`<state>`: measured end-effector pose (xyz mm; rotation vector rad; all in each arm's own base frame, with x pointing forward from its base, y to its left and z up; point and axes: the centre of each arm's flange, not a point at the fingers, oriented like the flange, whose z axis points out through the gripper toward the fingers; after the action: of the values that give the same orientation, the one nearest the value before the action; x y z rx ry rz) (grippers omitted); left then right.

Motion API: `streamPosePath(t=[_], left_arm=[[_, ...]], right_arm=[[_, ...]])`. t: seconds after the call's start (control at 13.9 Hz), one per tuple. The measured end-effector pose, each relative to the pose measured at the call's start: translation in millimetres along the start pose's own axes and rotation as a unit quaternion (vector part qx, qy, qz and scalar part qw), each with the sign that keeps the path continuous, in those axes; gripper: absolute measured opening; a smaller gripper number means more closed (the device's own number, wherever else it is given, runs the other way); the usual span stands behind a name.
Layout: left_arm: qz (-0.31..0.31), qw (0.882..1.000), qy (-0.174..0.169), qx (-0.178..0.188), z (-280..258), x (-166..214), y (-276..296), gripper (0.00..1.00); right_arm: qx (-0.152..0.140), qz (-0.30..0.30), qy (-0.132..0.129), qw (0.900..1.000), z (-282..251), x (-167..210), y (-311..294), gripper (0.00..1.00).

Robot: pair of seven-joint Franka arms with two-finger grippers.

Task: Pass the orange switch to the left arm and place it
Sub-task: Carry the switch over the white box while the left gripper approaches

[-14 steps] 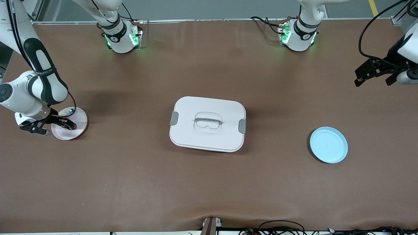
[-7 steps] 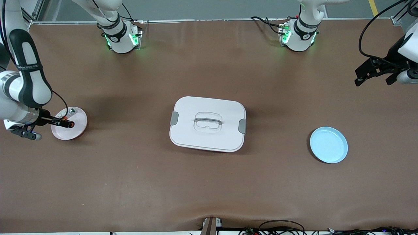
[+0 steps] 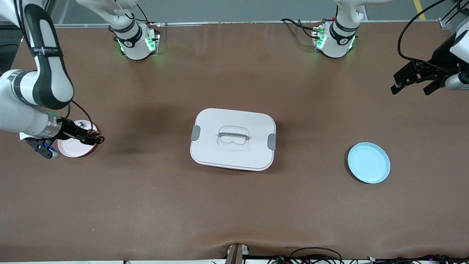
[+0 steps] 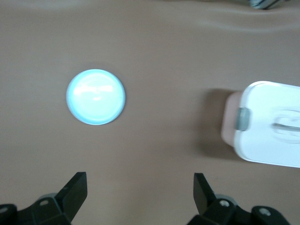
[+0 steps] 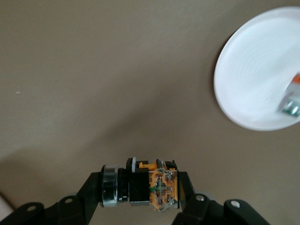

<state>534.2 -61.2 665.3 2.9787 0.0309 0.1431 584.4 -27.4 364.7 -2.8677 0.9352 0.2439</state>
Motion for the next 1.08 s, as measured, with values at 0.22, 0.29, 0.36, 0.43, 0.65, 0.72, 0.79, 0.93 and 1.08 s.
streamPosePath(t=[0.22, 0.29, 0.36, 0.43, 0.65, 0.72, 0.79, 0.93, 1.08], left_arm=[[0.000, 0.997, -0.010, -0.082, -7, -4, 19, 1.00], [-0.001, 0.994, -0.013, -0.109, -8, -5, 25, 1.00], [-0.002, 0.991, -0.016, -0.135, -9, -5, 30, 1.00], [-0.003, 0.987, -0.020, -0.160, -10, -5, 35, 1.00], [-0.011, 0.970, -0.044, -0.238, 1, 2, 49, 1.00], [-0.015, 0.964, -0.054, -0.261, 9, 7, 53, 1.00], [-0.018, 0.959, -0.060, -0.277, 16, 11, 57, 1.00], [-0.018, 0.952, -0.063, -0.299, 30, 19, 73, 1.00], [-0.014, 0.944, -0.063, -0.322, 44, 24, 100, 1.00]], right_arm=[[0.002, 0.061, 0.002, 0.998, -7, -50, -63, 0.71], [0.003, 0.081, 0.004, 0.997, -7, -70, -88, 0.71], [0.003, 0.101, 0.006, 0.995, -7, -91, -112, 0.71], [0.005, 0.118, 0.009, 0.993, -9, -111, -134, 0.71], [0.028, 0.166, 0.005, 0.986, -21, -167, -189, 0.71], [0.037, 0.181, 0.004, 0.983, -28, -183, -205, 0.71], [0.045, 0.196, 0.004, 0.980, -34, -197, -220, 0.71], [0.057, 0.221, 0.003, 0.974, -39, -224, -253, 0.71], [0.064, 0.247, 0.001, 0.967, -35, -242, -284, 0.71]])
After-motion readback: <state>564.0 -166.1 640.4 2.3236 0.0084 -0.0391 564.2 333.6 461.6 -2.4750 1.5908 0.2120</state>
